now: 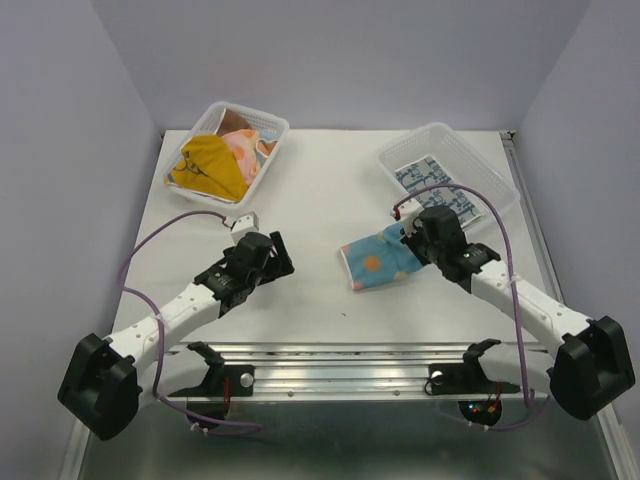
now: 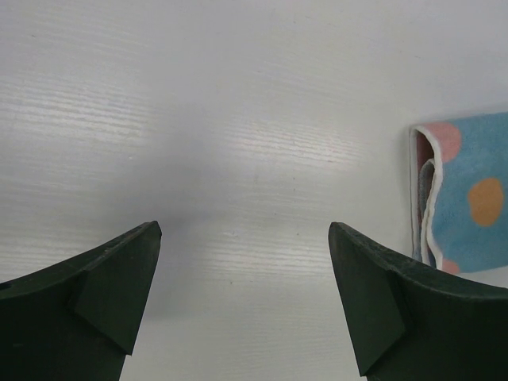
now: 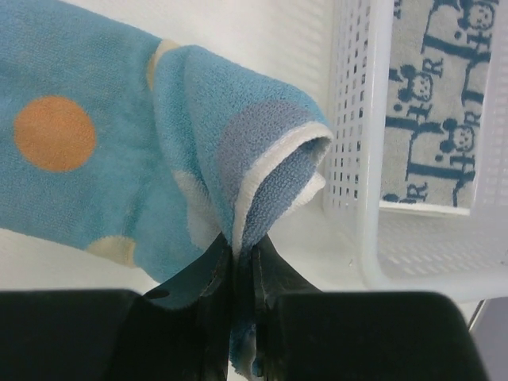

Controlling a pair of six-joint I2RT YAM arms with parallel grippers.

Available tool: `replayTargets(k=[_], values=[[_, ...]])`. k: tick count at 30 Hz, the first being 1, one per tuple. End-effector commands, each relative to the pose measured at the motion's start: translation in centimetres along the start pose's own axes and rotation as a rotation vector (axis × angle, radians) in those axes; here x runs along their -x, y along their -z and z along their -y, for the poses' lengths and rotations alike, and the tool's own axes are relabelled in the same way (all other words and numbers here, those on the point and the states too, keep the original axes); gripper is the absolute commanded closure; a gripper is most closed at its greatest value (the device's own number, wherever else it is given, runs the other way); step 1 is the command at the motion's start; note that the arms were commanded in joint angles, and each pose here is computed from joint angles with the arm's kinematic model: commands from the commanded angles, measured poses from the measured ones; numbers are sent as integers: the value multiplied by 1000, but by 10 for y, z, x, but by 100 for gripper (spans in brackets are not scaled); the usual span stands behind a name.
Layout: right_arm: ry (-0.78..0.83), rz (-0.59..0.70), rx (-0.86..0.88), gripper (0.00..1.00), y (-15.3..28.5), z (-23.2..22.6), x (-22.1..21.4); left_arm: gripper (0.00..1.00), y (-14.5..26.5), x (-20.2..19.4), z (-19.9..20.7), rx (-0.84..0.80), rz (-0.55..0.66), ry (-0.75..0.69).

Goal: Fold and stack the towels
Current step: Neatly place the folded towel into the bin

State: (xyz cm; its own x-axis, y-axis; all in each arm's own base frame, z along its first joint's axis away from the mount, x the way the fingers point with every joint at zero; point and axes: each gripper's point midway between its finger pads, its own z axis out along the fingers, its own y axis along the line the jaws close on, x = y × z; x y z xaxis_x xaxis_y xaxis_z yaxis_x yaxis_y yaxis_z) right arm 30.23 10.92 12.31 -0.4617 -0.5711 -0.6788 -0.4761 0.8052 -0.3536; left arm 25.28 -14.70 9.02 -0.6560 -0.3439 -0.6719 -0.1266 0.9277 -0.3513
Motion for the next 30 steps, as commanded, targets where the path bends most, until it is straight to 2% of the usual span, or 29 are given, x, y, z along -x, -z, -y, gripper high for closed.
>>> replayTargets(k=[1, 3, 4, 6, 11, 14, 15, 16, 20, 25, 30], values=[[182, 60, 91, 96, 2, 2, 14, 1, 2, 13, 6, -13, 51, -11], [228, 59, 131, 96, 3, 1, 20, 1, 1, 15, 6, -18, 62, -17], [262, 30, 151, 96, 2, 2, 24, 1, 1, 18, 8, -20, 68, -23], [233, -59, 147, 96, 1, 5, 15, 1, 0, 19, 7, -12, 69, -26], [156, -172, 0, 99, 0, 25, -9, 1, -1, 22, 3, 16, 87, -36], [115, -98, -49, 99, 25, 35, 0, 1, -2, 23, 6, -3, 92, -56], [118, -109, -55, 99, 24, 35, -5, 1, -2, 22, 6, -5, 88, -63], [125, -52, -80, 99, 37, 42, 3, 1, -2, 23, 8, -14, 90, -66], [152, 17, -132, 99, 60, 53, 8, 1, -2, 23, 9, -25, 95, -75], [310, 46, -248, 99, 61, 74, 6, 1, -2, 21, 17, -69, 80, -89], [377, 153, -367, 99, 99, 103, 32, 1, 0, 21, 12, -57, 94, -78]])
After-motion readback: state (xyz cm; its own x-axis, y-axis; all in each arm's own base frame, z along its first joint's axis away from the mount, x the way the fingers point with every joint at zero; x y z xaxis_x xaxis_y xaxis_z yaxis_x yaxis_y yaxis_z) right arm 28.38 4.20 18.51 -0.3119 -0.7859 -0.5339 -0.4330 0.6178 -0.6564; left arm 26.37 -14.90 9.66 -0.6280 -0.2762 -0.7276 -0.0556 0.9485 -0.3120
